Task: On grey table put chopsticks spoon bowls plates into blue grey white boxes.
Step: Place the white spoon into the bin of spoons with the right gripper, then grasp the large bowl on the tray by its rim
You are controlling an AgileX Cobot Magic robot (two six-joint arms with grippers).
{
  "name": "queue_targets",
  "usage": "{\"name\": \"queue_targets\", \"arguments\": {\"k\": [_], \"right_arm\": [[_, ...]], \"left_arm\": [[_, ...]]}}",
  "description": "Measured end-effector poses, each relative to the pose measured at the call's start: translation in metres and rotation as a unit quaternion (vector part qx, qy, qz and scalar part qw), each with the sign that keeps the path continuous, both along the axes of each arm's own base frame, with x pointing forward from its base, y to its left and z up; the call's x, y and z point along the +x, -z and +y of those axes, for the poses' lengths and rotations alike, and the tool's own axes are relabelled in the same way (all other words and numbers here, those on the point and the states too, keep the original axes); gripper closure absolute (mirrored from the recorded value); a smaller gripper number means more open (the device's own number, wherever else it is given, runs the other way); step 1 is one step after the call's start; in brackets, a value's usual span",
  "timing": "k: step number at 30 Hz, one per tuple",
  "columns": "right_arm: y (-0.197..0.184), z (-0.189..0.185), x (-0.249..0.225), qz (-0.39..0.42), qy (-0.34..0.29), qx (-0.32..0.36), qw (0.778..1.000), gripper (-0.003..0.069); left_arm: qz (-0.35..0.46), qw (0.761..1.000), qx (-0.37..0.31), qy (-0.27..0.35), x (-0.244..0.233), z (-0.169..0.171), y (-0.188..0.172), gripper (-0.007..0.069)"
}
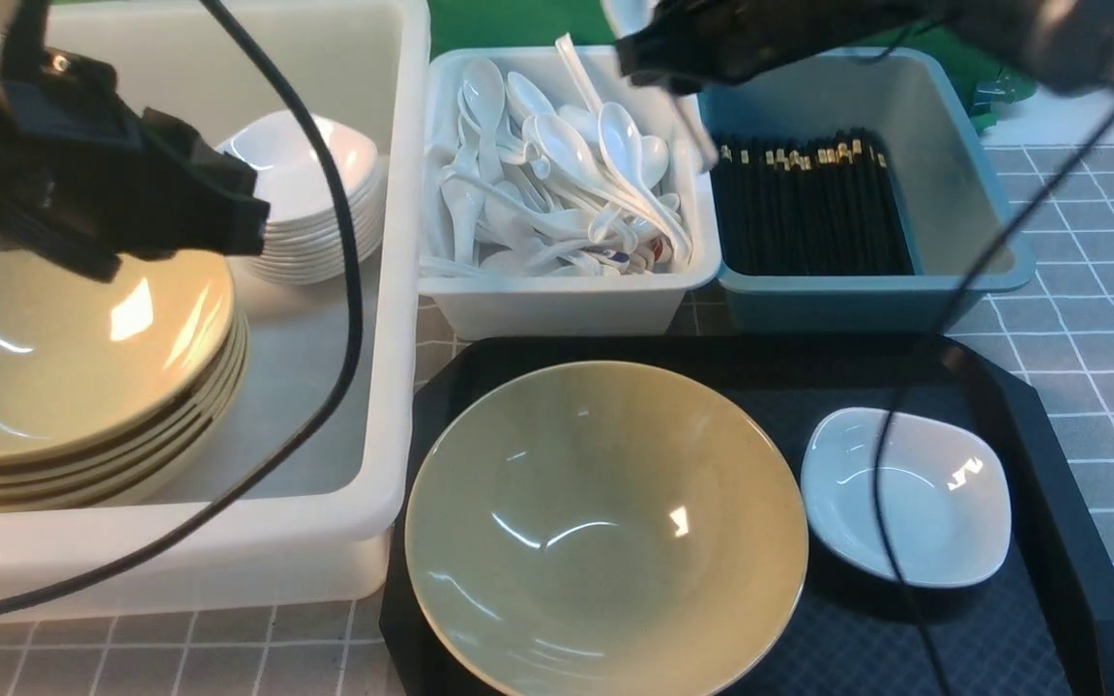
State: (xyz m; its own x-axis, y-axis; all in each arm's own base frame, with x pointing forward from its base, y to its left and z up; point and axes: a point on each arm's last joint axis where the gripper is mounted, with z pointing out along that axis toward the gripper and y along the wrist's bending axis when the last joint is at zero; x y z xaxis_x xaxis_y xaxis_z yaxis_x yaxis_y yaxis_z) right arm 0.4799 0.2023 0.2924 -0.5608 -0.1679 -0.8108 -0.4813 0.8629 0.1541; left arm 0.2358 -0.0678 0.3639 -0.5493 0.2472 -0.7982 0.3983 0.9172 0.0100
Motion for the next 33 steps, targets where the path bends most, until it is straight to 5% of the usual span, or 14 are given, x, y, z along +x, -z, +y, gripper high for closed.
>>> {"name": "queue_targets", "arguments": {"k": [7, 12, 18, 22, 25, 33], "right_arm": [[-0.012, 0.007, 0.013, -0.014, -0.016, 0.005, 1.000, 0.0095], [-0.053, -0.002, -0.004, 0.009, -0.058, -0.024, 0.998, 0.0041], [-0.068, -0.008, -0.030, 0.073, -0.109, -0.081, 0.988, 0.0215], [-0.068, -0.014, -0.048, 0.110, -0.103, -0.099, 0.984, 0.0467], [-0.075, -0.021, -0.076, 0.125, -0.118, -0.119, 0.978, 0.0578], [-0.085, -0.072, -0.200, 0.112, -0.112, -0.142, 0.977, 0.0627]], "left_arm": [[0.074, 0.997, 0.011, 0.007, 0.021, -0.007, 0.031, 0.0634], [0.110, 0.994, 0.012, 0.022, 0.037, -0.014, 0.039, 0.0634], [0.097, 0.987, 0.023, 0.123, 0.050, -0.054, 0.004, 0.0618], [0.134, 0.969, 0.046, 0.203, 0.054, -0.092, 0.003, 0.0564], [0.161, 0.959, 0.067, 0.223, 0.054, -0.103, 0.009, 0.0508], [0.207, 0.944, 0.130, 0.221, 0.067, -0.112, 0.042, 0.0200]]}}
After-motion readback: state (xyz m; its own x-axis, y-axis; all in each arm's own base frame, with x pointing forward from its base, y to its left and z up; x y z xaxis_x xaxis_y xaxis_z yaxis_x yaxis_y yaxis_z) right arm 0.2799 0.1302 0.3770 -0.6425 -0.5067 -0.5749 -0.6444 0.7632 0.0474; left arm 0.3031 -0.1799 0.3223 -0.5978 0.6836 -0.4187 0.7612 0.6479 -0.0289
